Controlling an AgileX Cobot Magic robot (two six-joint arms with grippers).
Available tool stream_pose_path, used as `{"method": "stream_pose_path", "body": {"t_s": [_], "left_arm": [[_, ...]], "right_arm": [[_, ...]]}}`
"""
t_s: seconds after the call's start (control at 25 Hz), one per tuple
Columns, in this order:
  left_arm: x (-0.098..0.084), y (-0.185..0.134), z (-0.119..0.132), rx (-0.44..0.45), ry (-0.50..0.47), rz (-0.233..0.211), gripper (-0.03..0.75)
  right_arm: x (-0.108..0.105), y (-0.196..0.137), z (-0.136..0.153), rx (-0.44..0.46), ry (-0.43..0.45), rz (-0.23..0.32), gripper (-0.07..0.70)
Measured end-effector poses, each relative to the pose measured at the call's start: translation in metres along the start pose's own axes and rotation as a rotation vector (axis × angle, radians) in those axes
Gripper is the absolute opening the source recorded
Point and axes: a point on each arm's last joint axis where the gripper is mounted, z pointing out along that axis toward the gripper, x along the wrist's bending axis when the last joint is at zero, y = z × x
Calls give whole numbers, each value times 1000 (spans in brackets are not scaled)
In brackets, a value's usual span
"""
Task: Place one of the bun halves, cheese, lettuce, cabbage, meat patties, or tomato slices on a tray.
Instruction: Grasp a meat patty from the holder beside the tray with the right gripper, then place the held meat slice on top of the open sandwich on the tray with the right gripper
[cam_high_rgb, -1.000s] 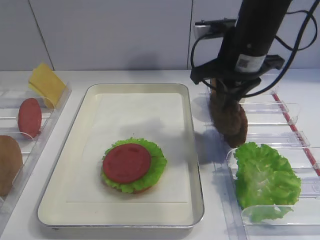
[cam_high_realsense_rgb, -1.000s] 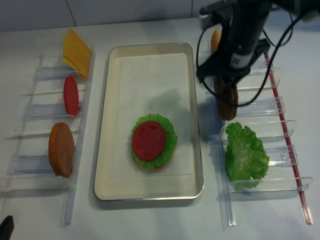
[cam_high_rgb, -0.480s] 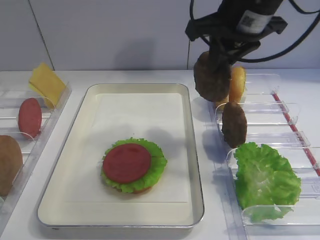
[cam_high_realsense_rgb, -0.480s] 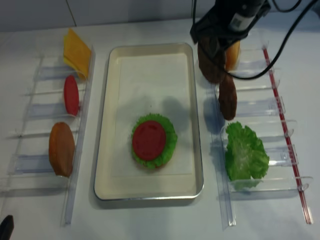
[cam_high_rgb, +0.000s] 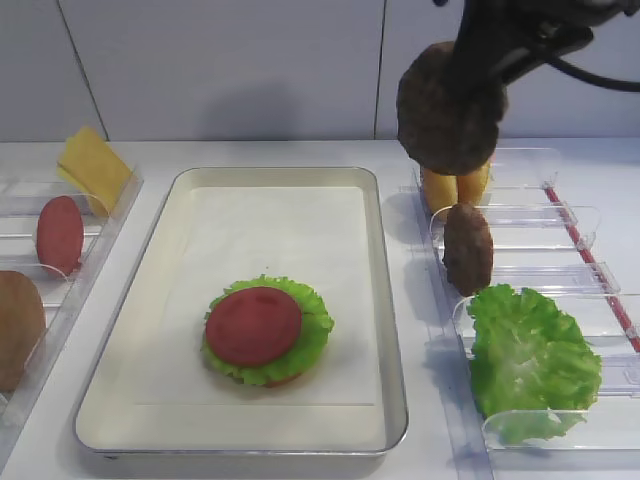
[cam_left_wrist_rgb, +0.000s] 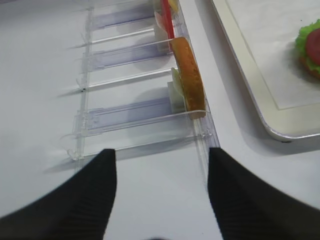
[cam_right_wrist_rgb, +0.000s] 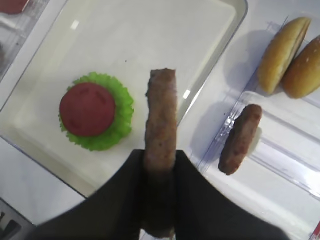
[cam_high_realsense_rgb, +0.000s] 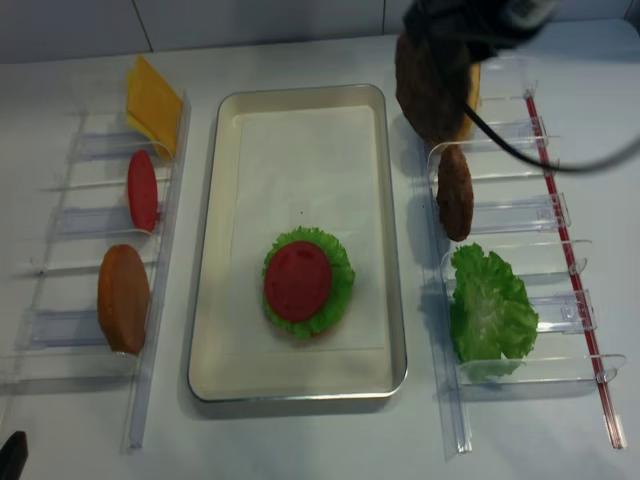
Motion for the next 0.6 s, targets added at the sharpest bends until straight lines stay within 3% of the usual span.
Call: {"method": "stream_pose_path", "body": {"t_s": [0.16,0.4,0.6], "left_arm": [[0,0,0,0,0,0,396],[0,0,0,0,0,0,396],[0,0,0,0,0,0,396]], "right_arm": [[8,-28,-4,27,66,-28,152],[20,-56,6,60,233,-39,152],[22,-71,31,54,352,-3,151]]}}
